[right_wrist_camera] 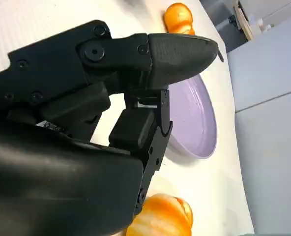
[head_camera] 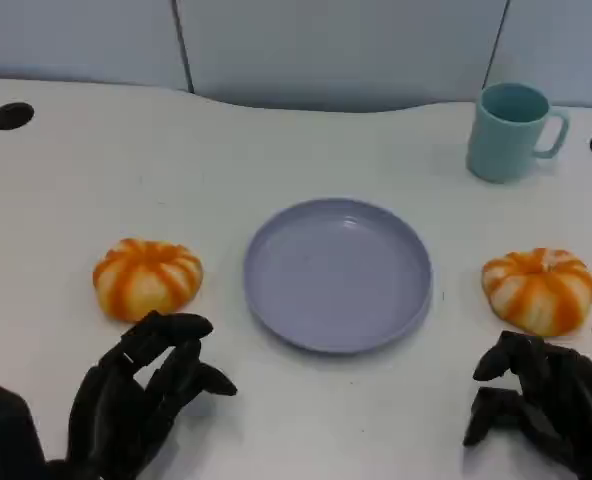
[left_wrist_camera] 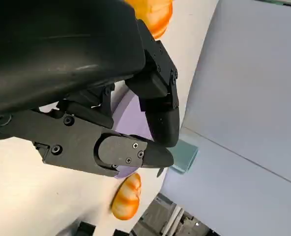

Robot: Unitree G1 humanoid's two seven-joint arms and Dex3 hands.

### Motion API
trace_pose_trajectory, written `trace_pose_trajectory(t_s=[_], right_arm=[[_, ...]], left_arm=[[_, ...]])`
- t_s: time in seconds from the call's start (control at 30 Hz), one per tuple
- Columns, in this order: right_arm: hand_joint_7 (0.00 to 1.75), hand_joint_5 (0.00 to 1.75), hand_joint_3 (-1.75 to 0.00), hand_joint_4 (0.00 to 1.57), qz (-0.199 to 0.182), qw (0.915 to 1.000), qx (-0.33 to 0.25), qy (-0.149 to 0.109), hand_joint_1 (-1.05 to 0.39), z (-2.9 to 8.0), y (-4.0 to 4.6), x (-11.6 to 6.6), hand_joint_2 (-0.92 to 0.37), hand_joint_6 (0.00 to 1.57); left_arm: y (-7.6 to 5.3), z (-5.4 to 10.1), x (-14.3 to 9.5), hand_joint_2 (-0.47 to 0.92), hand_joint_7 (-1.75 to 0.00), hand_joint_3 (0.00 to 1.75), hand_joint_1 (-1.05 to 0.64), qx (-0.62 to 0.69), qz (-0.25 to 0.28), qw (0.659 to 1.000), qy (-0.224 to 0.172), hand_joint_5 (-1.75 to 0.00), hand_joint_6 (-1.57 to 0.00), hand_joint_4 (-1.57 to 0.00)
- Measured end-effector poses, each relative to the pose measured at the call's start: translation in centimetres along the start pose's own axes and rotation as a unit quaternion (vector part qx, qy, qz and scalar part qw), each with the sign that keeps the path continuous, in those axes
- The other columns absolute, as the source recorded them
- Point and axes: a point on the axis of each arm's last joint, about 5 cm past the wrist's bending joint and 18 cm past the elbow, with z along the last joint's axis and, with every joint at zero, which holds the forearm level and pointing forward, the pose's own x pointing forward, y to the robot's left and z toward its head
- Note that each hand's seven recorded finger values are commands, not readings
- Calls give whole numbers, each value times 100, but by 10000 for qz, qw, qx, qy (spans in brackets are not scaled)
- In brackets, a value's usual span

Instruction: Grasp the bread from the table and place it into the plate.

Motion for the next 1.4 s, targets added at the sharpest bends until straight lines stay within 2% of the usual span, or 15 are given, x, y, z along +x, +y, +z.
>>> trace_pose_trajectory(t_s=[0.07, 0.13, 0.2, 0.27, 0.33, 0.4, 0.47, 0.5, 0.63, 0.8, 0.83, 0.97, 1.1, 1.23, 1.4], right_arm=[[99, 106, -43, 124, 1, 10000, 2, -1, -41, -1, 2, 1, -92, 114], [99, 105, -43, 124, 10, 10000, 16, -5, -41, -4, 11, 6, -92, 114], [98, 105, -43, 124, 24, 10000, 35, -9, -41, -10, 22, 12, -92, 114], [98, 105, -43, 124, 40, 10000, 67, -18, -41, -16, 37, 19, -92, 114], [98, 105, -43, 124, 60, 9999, 91, -22, -42, -22, 49, 26, -92, 114], [98, 104, -42, 125, 92, 9999, 94, -20, -43, -23, 54, 31, -92, 114], [98, 104, -41, 125, 108, 9999, 98, -18, -43, -22, 55, 35, -92, 114], [99, 104, -40, 125, 108, 9999, 100, -15, -43, -21, 55, 36, -92, 114], [100, 104, -42, 125, 114, 9999, 109, -7, -42, -21, 73, 53, -92, 114], [100, 104, -44, 125, 118, 9999, 55, -12, -43, -20, 86, 73, -92, 115], [99, 104, -44, 125, 115, 9999, 46, -16, -42, -20, 90, 76, -92, 114], [99, 104, -44, 125, 140, 9999, 36, -39, -41, -27, 94, 86, -92, 113], [99, 104, -44, 126, 155, 9999, 52, -45, -41, -28, 94, 87, -92, 115], [98, 104, -44, 125, 165, 9998, 34, -45, -42, -29, 100, 91, -92, 116], [97, 104, -43, 125, 165, 9998, 39, -51, -43, -30, 101, 95, -92, 117]], left_arm=[[9, 10, -2, 92, -81, 14, -52, 52, -40, 10000, -53, -126, -55, -58], [24, 39, -8, 92, -55, 13, -53, 296, -211, 9991, -238, -101, -56, -56], [33, 85, -6, 92, -40, 15, -56, 774, -374, 9950, -508, -90, -56, -53], [42, 130, 6, 92, -35, 16, -57, 1261, -501, 9881, -727, -87, -56, -51], [43, 161, 24, 92, -18, 19, -57, 1687, -612, 9798, -882, -71, -51, -42], [44, 227, 19, 92, -8, 17, -58, 2483, -806, 9598, -1034, -57, -49, -37], [46, 324, 30, 92, -4, 16, -58, 3223, -952, 9339, -1222, -53, -47, -34], [46, 369, 47, 92, -2, 16, -59, 3481, -986, 9231, -1307, -47, -41, -24], [44, 569, 107, 92, 0, 15, -62, 4989, -1076, 8492, -1359, -37, -32, -11], [21, 850, 186, 92, 0, 11, -67, 6806, -972, 7093, -1554, -31, -27, -5], [15, 895, 202, 92, 0, 8, -68, 6985, -894, 6914, -1617, -22, -20, -2], [-51, 997, 306, 90, -1, 3, -68, 7839, -882, 6016, -1255, -15, -16, -1], [-137, 1065, 414, 88, 0, 1, -68, 8295, -803, 5423, -1063, -13, -15, 0], [-206, 1094, 527, 87, 0, 0, -68, 8561, -798, 5048, -771, -11, -13, 0], [-254, 1109, 698, 85, 0, 0, -67, 8683, -1101, 4823, -356, -10, -13, -1]])
